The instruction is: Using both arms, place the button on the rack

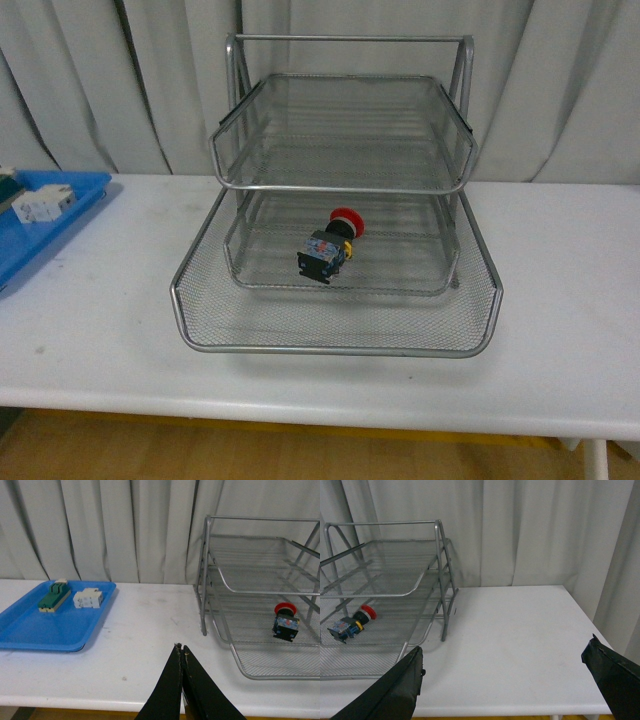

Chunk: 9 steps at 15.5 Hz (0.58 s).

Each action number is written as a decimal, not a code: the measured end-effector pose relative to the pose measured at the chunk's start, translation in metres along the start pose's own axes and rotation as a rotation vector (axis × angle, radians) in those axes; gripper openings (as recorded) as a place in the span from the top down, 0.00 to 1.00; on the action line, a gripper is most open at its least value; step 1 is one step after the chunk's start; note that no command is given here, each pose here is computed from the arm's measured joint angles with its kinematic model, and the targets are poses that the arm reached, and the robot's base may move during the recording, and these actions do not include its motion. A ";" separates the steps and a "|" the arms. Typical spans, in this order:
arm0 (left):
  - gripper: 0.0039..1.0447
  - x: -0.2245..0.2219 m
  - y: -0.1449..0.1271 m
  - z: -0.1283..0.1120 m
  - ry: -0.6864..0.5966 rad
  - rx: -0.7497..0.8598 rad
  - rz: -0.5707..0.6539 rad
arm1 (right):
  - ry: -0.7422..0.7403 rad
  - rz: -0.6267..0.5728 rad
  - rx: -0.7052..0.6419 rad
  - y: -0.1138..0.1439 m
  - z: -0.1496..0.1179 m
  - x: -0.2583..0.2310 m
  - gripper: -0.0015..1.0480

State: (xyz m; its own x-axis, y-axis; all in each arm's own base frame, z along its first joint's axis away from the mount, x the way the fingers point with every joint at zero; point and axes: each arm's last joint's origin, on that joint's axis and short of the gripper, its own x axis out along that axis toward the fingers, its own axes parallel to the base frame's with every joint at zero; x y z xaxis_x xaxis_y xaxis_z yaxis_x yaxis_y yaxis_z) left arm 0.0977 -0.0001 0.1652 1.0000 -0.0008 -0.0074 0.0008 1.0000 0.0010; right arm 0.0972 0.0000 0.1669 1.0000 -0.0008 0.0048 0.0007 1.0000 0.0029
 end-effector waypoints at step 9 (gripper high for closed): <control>0.14 0.000 0.000 0.000 -0.005 -0.001 0.000 | -0.146 0.267 -0.030 0.005 0.024 0.055 0.06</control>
State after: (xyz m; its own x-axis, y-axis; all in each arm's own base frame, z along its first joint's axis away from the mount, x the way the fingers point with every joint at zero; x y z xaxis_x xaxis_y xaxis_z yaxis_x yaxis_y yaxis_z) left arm 0.0977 -0.0001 0.1657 1.0000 -0.0004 -0.0025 0.0004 1.0000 0.0002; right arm 0.1524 0.0047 0.1912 0.9535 0.2641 0.1455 -0.2600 0.9645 -0.0471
